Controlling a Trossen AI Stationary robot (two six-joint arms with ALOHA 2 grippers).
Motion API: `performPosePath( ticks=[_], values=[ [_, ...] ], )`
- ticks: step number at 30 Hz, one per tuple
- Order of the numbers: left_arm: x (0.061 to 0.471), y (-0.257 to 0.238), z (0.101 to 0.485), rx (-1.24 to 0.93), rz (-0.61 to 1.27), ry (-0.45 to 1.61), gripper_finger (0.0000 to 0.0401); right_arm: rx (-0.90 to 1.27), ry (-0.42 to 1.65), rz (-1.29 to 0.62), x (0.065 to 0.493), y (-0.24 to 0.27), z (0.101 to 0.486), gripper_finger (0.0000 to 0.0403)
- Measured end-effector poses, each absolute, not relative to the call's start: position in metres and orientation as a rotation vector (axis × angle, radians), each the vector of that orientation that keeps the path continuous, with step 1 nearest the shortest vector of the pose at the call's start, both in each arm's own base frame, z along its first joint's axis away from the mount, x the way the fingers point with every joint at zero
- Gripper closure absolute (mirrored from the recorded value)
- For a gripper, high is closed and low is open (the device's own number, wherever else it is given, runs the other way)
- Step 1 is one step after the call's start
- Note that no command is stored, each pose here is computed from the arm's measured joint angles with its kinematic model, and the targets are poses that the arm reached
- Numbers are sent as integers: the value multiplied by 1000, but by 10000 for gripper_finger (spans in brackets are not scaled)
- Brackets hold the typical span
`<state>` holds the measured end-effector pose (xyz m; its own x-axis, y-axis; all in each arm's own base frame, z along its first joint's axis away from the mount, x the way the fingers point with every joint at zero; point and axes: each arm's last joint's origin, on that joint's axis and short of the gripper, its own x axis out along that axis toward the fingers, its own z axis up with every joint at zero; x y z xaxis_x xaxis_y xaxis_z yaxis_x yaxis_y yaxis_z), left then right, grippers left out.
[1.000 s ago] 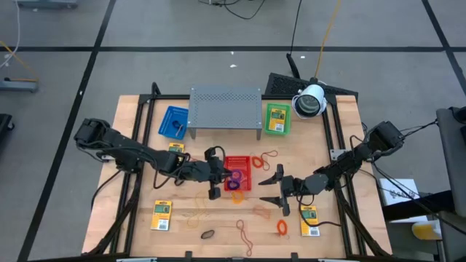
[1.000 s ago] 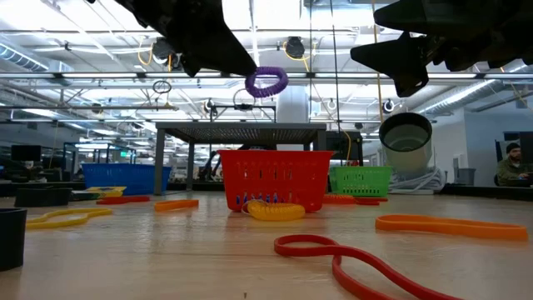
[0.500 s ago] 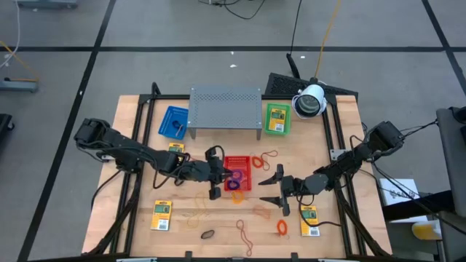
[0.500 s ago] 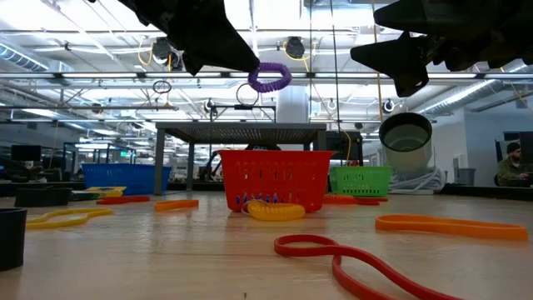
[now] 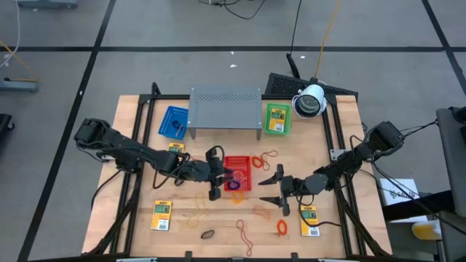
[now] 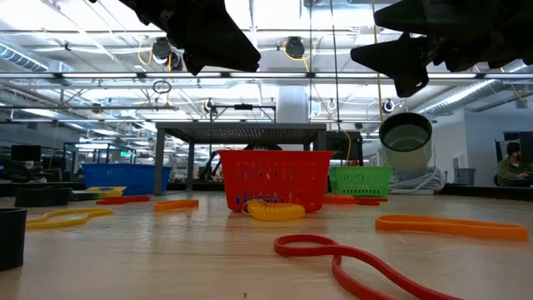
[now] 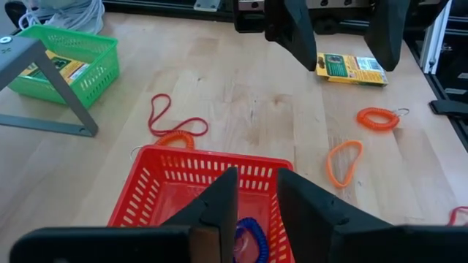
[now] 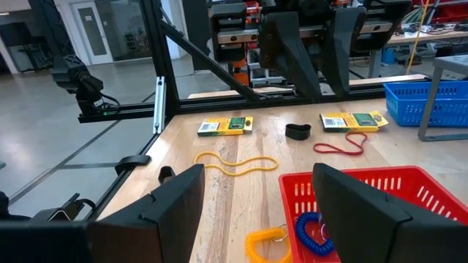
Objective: Pick & Place Office Desk Supplies
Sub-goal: Put the top orange spring keychain into the red basket
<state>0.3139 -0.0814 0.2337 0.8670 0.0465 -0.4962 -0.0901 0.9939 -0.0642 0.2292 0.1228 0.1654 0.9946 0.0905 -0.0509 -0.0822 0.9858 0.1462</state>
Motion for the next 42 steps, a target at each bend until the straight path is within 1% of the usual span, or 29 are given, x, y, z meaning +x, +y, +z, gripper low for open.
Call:
performPosePath(
  ticks=[4, 11, 14, 17, 20, 30, 42],
  values=[
    [314, -81, 234, -120, 80, 516, 293, 129, 57, 87, 229, 123, 165, 156],
    [314, -82, 234, -166, 86, 516, 293, -43, -41, 79, 229, 123, 175, 156],
    [314, -82, 234, -171, 57, 523, 293, -57, -109, -20, 229, 119, 183, 156],
    [314, -83, 233, -176, 33, 529, 293, -73, -105, -109, 228, 114, 187, 156],
    [314, -83, 233, -179, 21, 531, 293, -89, -33, -166, 226, 109, 188, 156],
    [314, -84, 234, -180, 19, 525, 293, -52, 336, -270, 225, 92, 186, 156],
    [315, -85, 235, -192, -13, 519, 293, -58, 548, -297, 236, 71, 162, 156]
  ],
)
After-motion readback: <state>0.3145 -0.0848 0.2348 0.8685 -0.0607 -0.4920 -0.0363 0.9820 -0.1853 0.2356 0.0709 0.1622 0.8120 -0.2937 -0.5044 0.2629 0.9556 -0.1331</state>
